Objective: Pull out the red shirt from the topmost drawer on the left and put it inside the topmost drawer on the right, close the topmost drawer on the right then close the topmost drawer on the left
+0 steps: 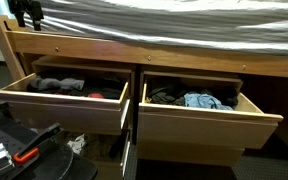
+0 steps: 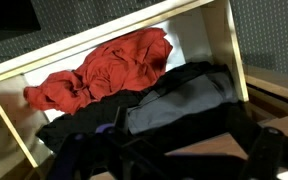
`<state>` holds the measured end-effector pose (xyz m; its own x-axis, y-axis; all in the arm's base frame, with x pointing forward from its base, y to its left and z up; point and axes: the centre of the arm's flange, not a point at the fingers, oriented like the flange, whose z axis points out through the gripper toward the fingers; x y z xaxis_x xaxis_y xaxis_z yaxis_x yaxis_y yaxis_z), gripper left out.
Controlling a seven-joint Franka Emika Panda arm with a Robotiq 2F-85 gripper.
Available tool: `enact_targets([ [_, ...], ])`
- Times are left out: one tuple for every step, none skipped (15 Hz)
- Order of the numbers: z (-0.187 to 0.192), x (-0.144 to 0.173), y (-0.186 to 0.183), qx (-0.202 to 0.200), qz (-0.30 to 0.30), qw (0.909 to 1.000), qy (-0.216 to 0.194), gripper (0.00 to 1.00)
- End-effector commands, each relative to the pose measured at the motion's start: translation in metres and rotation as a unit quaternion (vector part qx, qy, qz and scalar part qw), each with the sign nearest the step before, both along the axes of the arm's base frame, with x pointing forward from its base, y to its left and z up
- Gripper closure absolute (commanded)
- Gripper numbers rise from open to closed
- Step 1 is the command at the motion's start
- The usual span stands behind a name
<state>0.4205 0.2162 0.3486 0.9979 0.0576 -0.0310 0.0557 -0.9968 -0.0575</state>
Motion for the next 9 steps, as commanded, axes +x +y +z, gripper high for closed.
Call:
enact_targets([
  [-0.028,0.011,0.004,-0.024,-0.009,0.9997,0.006,0.00],
  [-0.041,0.015,0.004,-0.042,-0.023,0.9989,-0.005,0.00],
  [-0.057,0.018,0.002,-0.064,-0.044,0.9968,-0.019,0.00],
  [-0.068,0.017,0.001,-0.079,-0.070,0.9940,-0.029,0.00],
  [-0.081,0.014,0.002,-0.078,-0.104,0.9910,-0.033,0.00],
  [-0.085,0.011,0.007,-0.074,-0.133,0.9878,-0.031,0.00],
  [-0.064,0.009,-0.001,-0.071,-0.092,0.9929,-0.026,0.00],
  [-0.074,0.009,0.000,-0.073,-0.112,0.9908,-0.024,0.00],
  [-0.080,0.009,0.001,-0.073,-0.122,0.9897,-0.021,0.00],
])
